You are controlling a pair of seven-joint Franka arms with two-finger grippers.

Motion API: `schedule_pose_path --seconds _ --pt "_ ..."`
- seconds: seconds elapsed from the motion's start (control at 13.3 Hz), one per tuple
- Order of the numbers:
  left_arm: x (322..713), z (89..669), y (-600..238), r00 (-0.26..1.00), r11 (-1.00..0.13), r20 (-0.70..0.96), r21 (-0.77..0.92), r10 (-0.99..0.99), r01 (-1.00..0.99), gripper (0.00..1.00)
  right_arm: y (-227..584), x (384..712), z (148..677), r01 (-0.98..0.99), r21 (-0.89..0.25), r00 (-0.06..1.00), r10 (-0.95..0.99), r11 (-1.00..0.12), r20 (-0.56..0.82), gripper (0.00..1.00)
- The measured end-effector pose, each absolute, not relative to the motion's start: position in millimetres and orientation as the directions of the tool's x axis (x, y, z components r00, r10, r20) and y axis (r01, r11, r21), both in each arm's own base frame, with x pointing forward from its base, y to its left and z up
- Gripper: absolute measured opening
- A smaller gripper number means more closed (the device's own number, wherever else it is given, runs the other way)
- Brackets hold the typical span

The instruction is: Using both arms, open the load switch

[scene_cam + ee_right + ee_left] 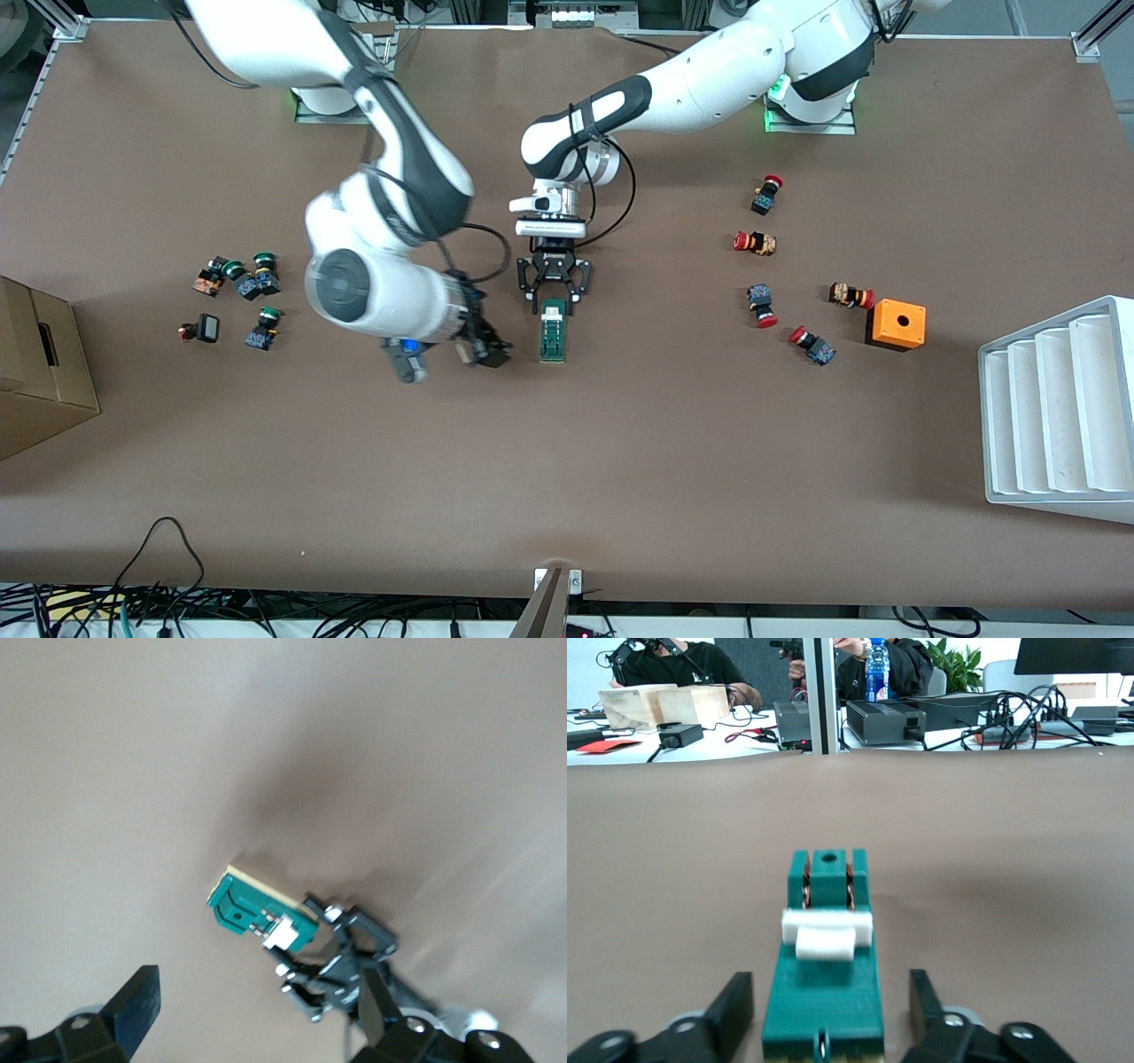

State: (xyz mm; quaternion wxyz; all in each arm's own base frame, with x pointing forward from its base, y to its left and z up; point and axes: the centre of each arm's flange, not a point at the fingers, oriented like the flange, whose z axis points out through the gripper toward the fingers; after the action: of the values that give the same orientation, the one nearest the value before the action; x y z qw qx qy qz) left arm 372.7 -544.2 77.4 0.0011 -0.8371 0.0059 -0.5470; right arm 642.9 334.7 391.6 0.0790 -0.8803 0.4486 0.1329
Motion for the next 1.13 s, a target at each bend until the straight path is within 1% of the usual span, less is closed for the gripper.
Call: schedule_pose_path --seconds 0.15,0.3,0.38,0.53,0.68,0.9,1.13 --pt "377.3 89.8 -546.1 0.424 -1.000 0.906 -0.004 0.004 0.018 1.00 286.9 646.5 420.6 -0.724 -0.081 0.676 -0.682 -0.685 -0.281 0.99" --pt "374.4 114.1 -554.8 0.438 -1.000 0.899 0.000 0.012 0.028 1.00 237.7 642.3 443.9 -0.618 -0.114 0.775 -0.579 -0.778 -0.252 0.99" --pt "371.2 128.5 -559.0 0.446 -0.999 0.895 0.011 0.024 0.032 1.00 213.5 637.2 454.5 -0.559 -0.112 0.818 -0.525 -0.822 -0.235 0.99" --pt "361.4 159.0 -566.7 0.479 -0.998 0.876 0.035 0.057 0.056 1.00 171.8 624.3 474.4 -0.453 -0.101 0.881 -0.428 -0.886 -0.204 0.99" --pt "356.1 196.4 -572.2 0.533 -0.996 0.844 0.022 0.066 0.088 1.00 142.5 608.0 493.9 -0.349 -0.102 0.929 -0.329 -0.932 -0.172 1.00" --pt "369.4 287.1 -565.8 0.660 -0.991 0.750 -0.052 0.044 0.125 1.00 93.4 581.6 519.5 -0.177 -0.097 0.979 -0.166 -0.979 -0.116 1.00" --pt "396.7 377.5 -555.6 0.761 -0.988 0.643 -0.049 0.083 0.149 1.00 56.7 565.1 535.4 -0.078 -0.063 0.993 -0.072 -0.995 -0.097 1.00"
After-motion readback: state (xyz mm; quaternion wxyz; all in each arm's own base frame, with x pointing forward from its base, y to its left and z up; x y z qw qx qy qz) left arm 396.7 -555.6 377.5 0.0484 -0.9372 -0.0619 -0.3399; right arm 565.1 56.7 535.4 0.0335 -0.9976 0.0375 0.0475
